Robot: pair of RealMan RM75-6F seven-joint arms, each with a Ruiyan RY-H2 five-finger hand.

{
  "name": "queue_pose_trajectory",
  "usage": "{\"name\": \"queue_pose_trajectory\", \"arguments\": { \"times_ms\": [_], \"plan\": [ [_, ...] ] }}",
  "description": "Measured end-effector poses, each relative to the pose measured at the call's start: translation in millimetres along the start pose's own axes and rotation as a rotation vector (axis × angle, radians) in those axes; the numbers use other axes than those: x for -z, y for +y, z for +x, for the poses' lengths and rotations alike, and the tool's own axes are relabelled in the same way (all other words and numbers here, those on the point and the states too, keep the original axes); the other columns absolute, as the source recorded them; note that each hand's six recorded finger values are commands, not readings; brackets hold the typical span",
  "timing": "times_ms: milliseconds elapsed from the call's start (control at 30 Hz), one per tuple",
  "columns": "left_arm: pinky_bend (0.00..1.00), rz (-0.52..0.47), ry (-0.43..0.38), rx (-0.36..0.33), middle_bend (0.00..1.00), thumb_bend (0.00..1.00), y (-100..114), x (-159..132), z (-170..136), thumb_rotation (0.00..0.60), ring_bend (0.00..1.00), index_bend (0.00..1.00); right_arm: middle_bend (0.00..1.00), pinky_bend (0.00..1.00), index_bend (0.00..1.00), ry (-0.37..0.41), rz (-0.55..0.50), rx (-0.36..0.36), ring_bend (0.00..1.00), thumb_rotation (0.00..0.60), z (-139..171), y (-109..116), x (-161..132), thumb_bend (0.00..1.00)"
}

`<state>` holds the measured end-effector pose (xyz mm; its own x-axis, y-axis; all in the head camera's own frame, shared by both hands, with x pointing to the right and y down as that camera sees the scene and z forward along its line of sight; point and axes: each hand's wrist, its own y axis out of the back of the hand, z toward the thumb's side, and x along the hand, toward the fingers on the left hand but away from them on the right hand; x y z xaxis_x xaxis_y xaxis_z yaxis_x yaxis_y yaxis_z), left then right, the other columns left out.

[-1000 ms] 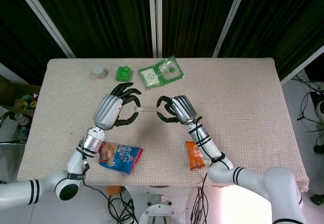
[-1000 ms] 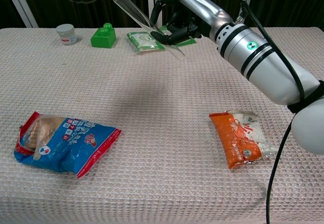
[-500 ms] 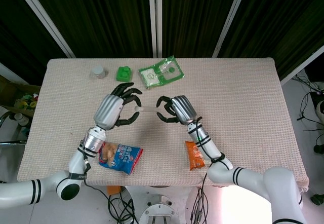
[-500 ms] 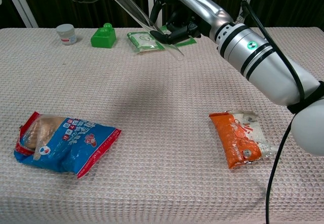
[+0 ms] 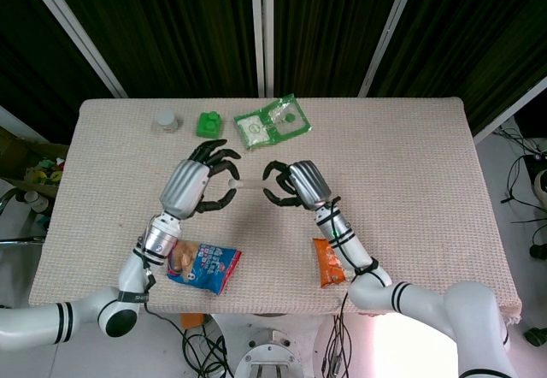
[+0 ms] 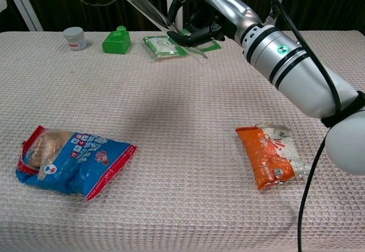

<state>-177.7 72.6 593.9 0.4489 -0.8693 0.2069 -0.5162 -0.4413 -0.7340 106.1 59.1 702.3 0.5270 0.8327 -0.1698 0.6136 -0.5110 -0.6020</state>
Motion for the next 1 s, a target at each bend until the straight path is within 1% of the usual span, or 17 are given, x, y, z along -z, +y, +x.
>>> {"name": "queue_pose_trajectory", "arguments": {
  "times_ms": [300,767,833,900,933,1000],
  "plan": [
    [0.13,-0.013,0.004,-0.009,0.28,0.48,-1.9,0.9,1.2,0.6,0.12,0.6,1.0,1.0,0.97,0.005,-0.026,0.003,1.0,0.6,-1.2,-2.8,-3.1,0.83],
    [0.13,0.001,0.004,-0.012,0.28,0.48,-3.6,3.6,1.8,0.6,0.12,0.59,1.0,1.0,0.97,0.005,-0.029,0.007,1.0,0.6,-2.3,-3.1,-4.6,0.83],
    [0.13,0.006,0.003,-0.011,0.27,0.48,-3.1,3.8,1.5,0.598,0.12,0.54,1.0,1.0,0.97,0.001,-0.025,0.007,1.0,0.6,-2.0,-2.5,-3.5,0.83],
    [0.13,0.009,0.003,-0.006,0.26,0.48,-2.6,4.4,1.1,0.588,0.12,0.46,1.0,1.0,0.97,-0.002,-0.02,0.007,1.0,0.6,-1.5,-1.8,-2.1,0.83],
    [0.13,0.012,0.003,-0.005,0.25,0.47,-2.1,4.6,1.1,0.573,0.12,0.41,1.0,1.0,0.97,-0.003,-0.017,0.006,1.0,0.6,-1.2,-1.6,-1.5,0.83],
    [0.13,0.016,-0.001,-0.004,0.24,0.46,-1.1,4.4,0.9,0.524,0.12,0.33,1.0,1.0,0.97,-0.005,-0.009,0.004,1.0,0.6,-0.7,-1.2,-0.2,0.83]
  ]
}}
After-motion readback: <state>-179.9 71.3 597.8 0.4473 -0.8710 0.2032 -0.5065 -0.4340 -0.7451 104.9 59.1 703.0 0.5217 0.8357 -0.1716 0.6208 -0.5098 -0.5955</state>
